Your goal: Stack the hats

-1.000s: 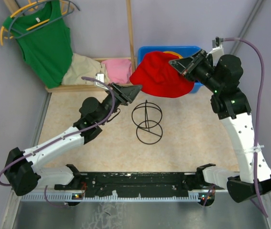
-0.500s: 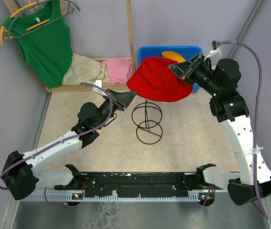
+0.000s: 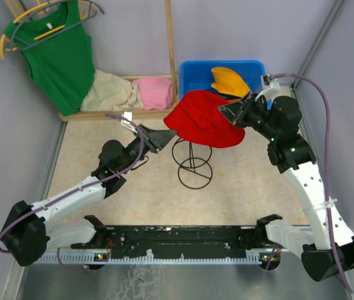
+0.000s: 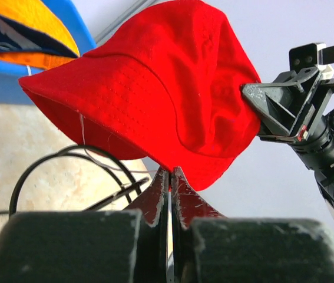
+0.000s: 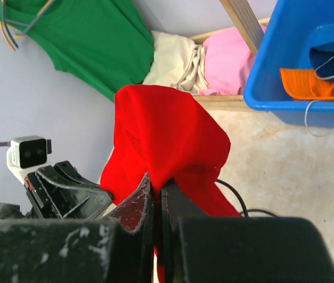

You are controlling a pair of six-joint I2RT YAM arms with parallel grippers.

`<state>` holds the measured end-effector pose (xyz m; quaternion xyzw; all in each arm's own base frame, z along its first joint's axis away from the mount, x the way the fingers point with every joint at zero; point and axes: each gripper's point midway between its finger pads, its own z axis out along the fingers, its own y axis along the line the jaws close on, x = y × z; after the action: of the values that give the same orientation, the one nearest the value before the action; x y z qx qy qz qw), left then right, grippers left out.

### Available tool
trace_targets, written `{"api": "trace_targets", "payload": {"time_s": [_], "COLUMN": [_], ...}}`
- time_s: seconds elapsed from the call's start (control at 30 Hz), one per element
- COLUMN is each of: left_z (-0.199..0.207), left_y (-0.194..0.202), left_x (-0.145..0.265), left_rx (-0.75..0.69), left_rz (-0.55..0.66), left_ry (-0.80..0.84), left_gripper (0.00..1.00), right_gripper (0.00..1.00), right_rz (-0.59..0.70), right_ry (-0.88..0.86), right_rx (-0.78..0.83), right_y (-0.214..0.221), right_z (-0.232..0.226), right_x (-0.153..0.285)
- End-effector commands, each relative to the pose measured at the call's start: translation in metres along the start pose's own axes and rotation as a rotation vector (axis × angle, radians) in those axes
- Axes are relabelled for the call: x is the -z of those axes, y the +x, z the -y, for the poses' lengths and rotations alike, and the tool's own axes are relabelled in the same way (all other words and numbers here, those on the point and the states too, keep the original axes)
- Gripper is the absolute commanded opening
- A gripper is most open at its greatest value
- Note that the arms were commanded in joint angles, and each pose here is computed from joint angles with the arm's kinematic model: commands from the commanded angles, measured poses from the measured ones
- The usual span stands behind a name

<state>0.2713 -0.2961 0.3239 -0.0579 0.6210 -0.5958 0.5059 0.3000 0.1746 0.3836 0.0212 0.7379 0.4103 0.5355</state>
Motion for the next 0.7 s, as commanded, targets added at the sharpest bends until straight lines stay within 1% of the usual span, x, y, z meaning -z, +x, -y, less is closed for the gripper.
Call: {"api": "trace_targets", "payload": {"time_s": [0.0, 0.27, 0.5, 0.67], "left_z": [0.017, 0.008, -0.022, -0.044], "left_y": [-0.004, 0.005, 0.033, 0.050], "left_x": [0.017, 0.043, 0.072, 0.086], "left_rx": [0.063, 0.114, 0.161, 0.176], "left_rz": [0.004, -0.036, -0.105, -0.128], "left_ry": [0.069, -0.002, -0.072, -0.106], "left_gripper": [0.00, 0.00, 0.00, 0.00], "right_gripper": [0.00, 0.00, 0.00, 0.00], "right_rz": [0.043, -0.049, -0.120, -0.170], "right_ry": [-0.046, -0.024, -0.012, -0.004], "right_rx": [0.102, 0.117, 0.125, 0.130], "right_y": [-0.008, 0.017, 0.042, 0.061], "right_z": [-0.015, -0.006, 0.003, 0.005], "right_x": [0.006, 0.002, -0.001, -0.004]}}
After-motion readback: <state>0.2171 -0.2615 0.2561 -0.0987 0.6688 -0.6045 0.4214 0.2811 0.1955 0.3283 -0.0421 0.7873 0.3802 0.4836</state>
